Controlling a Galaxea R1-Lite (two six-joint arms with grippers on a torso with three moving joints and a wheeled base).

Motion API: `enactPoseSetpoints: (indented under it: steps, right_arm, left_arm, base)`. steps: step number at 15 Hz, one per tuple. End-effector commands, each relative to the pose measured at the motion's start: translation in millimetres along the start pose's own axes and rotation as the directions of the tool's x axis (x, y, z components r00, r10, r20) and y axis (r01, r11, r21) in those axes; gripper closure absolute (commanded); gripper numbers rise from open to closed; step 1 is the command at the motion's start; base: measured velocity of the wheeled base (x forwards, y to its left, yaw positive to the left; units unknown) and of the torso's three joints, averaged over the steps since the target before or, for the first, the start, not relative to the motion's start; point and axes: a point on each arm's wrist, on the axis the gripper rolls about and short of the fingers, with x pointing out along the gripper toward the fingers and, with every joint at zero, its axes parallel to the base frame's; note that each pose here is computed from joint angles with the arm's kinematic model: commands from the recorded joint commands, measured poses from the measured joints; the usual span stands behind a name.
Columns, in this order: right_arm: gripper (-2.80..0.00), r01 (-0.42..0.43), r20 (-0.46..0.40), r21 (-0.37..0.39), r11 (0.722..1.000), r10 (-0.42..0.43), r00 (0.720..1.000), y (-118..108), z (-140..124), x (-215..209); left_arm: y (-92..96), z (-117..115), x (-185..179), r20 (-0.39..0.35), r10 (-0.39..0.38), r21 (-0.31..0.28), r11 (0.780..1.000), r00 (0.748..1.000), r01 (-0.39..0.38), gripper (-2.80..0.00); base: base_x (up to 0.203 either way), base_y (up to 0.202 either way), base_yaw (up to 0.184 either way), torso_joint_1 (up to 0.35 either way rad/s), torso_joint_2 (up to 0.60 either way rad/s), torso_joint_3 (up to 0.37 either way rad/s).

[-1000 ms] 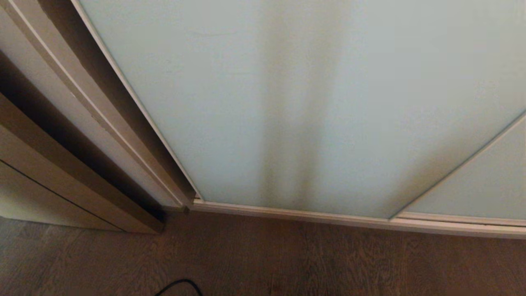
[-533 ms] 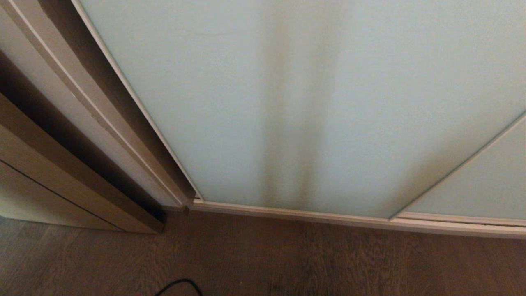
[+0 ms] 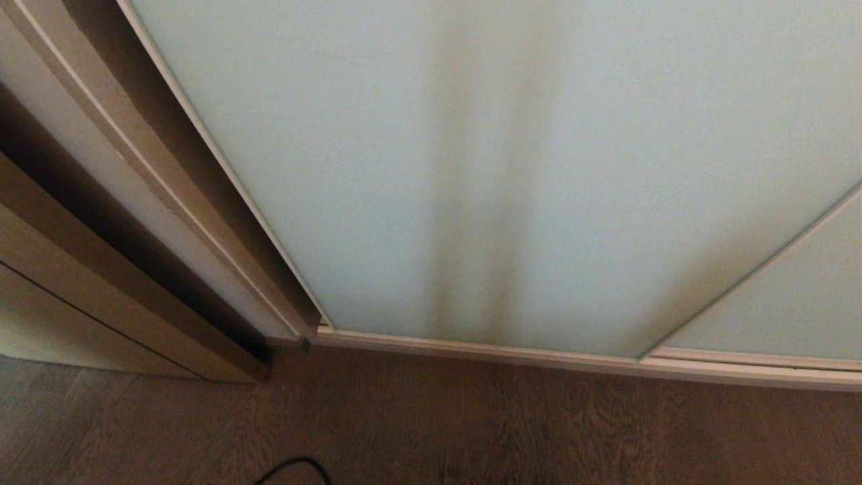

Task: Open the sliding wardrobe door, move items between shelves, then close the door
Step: Open the door

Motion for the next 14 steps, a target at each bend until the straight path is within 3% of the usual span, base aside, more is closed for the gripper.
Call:
enactPoseSetpoints:
  steps: [1, 4, 7, 10, 14]
  right_arm:
    - [0.00, -0.001, 0.004, 0.000, 1.000, 0.001, 1.000, 0, 0, 0]
    - [0.00, -0.001, 0.004, 0.000, 1.000, 0.001, 1.000, 0, 0, 0]
    - [0.00, -0.001, 0.004, 0.000, 1.000, 0.001, 1.000, 0, 0, 0]
    - [0.00, -0.001, 0.004, 0.001, 1.000, 0.001, 1.000, 0, 0, 0]
    - [0.00, -0.001, 0.004, 0.001, 1.000, 0.001, 1.000, 0, 0, 0]
  left_arm:
    - [-5.3, 29, 52, 0.054, 0.062, -0.012, 0.998, 0.997, -0.061, 0.00]
    - [-9.4, 58, 99, 0.258, 0.141, -0.070, 0.989, 0.956, -0.127, 0.00]
    - [-14.3, 57, 132, 0.276, 0.157, -0.085, 0.987, 0.948, -0.138, 0.00]
    - [-19.4, 52, 164, 0.345, 0.166, -0.110, 0.985, 0.924, -0.136, 0.00]
    - [-26.1, 34, 200, 0.295, 0.152, -0.108, 0.986, 0.943, -0.125, 0.00]
  base:
    - [0.000, 0.000, 0.000, 0.000, 0.00, 0.000]
    - [0.000, 0.000, 0.000, 0.000, 0.00, 0.000]
    - [0.000, 0.000, 0.000, 0.000, 0.00, 0.000]
    - [0.000, 0.000, 0.000, 0.000, 0.00, 0.000]
    - [0.000, 0.000, 0.000, 0.000, 0.00, 0.000]
